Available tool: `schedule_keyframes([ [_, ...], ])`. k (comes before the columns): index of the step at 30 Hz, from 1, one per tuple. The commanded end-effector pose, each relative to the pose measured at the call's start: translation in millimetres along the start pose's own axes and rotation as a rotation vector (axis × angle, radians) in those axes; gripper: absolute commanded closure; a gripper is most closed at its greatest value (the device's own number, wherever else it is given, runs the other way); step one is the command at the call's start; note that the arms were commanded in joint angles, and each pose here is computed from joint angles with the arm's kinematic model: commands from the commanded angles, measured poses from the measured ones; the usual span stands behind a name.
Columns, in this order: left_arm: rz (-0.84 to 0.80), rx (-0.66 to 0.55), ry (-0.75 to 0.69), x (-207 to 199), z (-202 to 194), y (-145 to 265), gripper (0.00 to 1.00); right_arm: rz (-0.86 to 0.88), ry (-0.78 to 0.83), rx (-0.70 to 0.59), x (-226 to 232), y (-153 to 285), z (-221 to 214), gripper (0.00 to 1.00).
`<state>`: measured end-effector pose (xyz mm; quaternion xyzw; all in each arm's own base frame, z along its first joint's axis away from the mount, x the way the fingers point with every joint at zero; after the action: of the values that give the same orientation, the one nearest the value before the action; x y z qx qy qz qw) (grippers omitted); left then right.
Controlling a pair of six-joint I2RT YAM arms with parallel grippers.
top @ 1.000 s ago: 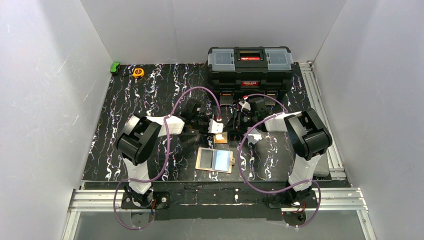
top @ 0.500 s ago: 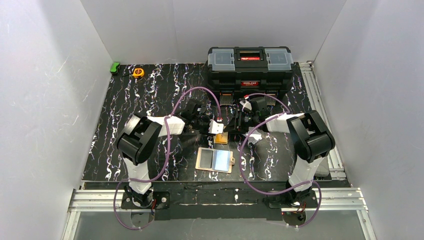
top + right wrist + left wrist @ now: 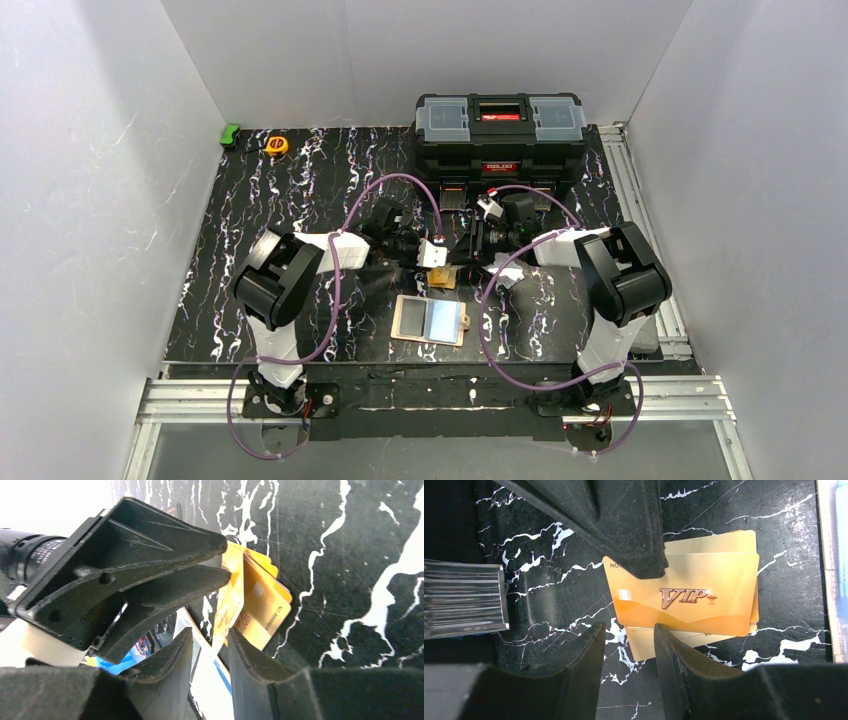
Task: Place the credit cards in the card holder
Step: Pick up the credit card from the center of the board.
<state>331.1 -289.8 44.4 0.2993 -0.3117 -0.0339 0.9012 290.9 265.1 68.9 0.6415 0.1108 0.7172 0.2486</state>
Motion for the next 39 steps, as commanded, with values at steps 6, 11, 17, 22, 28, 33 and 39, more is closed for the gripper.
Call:
schedule_keyframes([
  [6,-0.041,-0.024,0.03,-14,5,-2,0.61,0.147,0.015,0.029,23,-5,2,0.6],
  [11,-0.04,-0.025,0.034,-15,4,-2,0.61,0.154,-0.019,0.069,15,-15,-3,0.58],
  [17,-0.038,-0.023,0.036,-15,4,-2,0.61,0.11,-0.029,0.088,5,-24,-8,0.58],
  [22,-0.035,-0.022,0.035,-14,5,-1,0.62,0.078,-0.017,0.067,3,-23,-7,0.72],
  [28,-0.001,0.006,0.067,-1,5,5,0.6,0.051,0.01,0.06,4,-18,-6,0.99],
  [33,0.079,0.061,0.187,35,6,31,0.35,0.044,0.091,0.056,15,-8,-4,0.99],
  [39,0.072,0.021,0.476,59,24,81,0.13,0.086,0.268,0.036,42,6,-3,0.99],
])
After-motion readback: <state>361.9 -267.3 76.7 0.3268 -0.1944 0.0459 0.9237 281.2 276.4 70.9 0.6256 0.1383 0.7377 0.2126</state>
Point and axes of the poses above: each gripper's point midway between its finger pads, its own y axis back along the fingers, its own x axis along the line the jaws close on, z = x × y, the point moved 2 cm from there along y, back along the fingers, and after that the axes turned 8 degrees about -y, right-handed, at the moved point
